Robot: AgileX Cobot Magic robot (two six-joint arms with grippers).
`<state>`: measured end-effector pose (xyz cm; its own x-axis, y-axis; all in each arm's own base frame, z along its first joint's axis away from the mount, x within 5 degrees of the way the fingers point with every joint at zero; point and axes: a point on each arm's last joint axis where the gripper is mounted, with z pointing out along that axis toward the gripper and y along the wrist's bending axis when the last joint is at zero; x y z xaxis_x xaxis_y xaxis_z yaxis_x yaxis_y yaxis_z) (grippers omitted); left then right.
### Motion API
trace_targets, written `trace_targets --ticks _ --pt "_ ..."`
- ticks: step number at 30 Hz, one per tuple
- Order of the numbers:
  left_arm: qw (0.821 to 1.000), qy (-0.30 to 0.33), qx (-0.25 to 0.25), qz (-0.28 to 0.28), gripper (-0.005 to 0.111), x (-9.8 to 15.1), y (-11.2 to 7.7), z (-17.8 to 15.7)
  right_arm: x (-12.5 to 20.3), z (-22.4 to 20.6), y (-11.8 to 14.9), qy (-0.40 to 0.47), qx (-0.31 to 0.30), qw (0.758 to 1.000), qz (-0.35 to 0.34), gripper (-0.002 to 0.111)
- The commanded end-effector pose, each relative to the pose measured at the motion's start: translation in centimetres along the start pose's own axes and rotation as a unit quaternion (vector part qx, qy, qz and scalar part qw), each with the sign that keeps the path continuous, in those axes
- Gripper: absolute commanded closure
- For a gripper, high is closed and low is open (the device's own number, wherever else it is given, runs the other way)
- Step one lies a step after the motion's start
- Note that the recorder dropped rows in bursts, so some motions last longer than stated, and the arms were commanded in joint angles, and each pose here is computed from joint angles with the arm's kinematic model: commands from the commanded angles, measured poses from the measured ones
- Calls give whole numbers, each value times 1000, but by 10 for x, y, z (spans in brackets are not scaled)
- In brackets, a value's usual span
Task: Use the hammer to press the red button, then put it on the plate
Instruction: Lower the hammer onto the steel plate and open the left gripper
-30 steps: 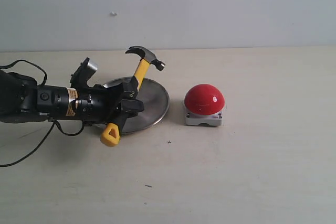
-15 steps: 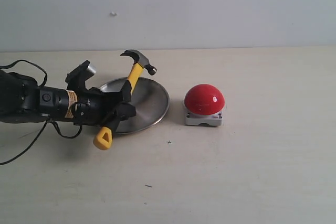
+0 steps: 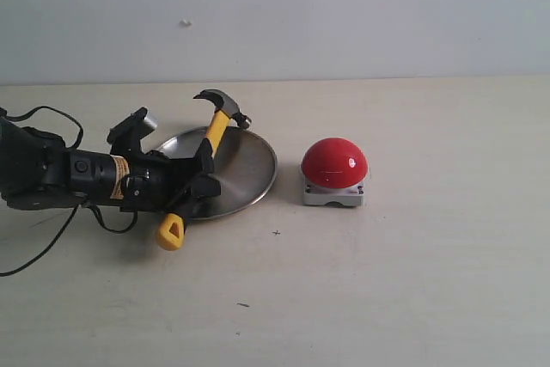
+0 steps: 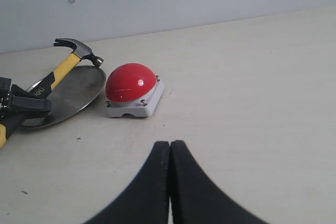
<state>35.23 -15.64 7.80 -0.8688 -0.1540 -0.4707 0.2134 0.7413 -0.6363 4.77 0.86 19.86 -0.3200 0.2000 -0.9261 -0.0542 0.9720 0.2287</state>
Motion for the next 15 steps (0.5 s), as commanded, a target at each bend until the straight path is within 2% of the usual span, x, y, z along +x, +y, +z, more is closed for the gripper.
trace_targets --ticks 1,12,15 --pt "1000 -12 22 16 107 -5 -7 -1 1 0 0 -2 -1 1000 -4 108" --pt "999 0 19 42 106 -3 -6 0 1 0 0 -2 -1 1000 -4 108" --pt "999 0 19 42 95 -3 -6 0 1 0 0 -2 -1 1000 -4 108"
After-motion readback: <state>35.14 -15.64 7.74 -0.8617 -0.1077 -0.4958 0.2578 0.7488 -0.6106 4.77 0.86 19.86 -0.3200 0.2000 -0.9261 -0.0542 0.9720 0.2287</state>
